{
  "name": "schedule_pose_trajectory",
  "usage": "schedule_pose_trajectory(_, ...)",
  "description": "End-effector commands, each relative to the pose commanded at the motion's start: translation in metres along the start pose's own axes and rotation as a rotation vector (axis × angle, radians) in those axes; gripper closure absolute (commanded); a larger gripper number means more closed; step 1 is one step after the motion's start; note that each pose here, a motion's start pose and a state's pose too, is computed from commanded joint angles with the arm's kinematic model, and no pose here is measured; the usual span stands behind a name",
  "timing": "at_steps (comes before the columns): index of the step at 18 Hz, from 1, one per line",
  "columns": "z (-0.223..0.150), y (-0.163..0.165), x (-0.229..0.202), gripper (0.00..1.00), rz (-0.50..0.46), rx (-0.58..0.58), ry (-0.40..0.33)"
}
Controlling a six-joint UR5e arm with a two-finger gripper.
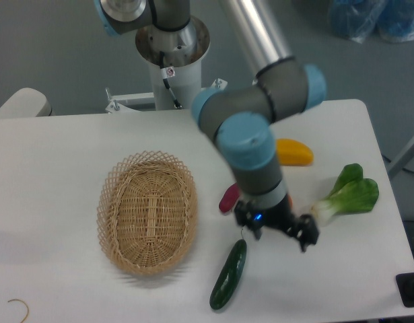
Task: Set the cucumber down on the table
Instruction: 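Open the gripper and raise it away from the cucumber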
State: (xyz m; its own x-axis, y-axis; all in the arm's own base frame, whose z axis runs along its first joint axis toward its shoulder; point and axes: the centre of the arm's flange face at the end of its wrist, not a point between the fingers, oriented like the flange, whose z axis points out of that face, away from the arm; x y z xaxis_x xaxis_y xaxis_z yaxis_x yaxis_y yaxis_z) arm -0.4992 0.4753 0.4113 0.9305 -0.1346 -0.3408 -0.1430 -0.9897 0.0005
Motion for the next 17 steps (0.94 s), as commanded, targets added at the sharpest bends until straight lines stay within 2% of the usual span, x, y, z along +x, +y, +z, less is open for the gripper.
schedule_pose_trajectory(4, -0.007, 0.070, -0.025, 0.00, 0.054, 0.057, 0.100)
schedule_pose_trajectory(8, -0.010, 0.124, -0.039, 0.00, 0.175, 0.041, 0.133)
schedule_pose_trajectory(10, -0.008, 0.135, -0.043, 0.00, 0.199, 0.043, 0.139)
schedule_pose_trajectory(14, -0.007, 0.152, -0.050, 0.00, 0.186, 0.039, 0.136)
schedule_pose_trajectory(17, -0.007, 0.153, -0.051, 0.00, 0.184, 0.044, 0.135)
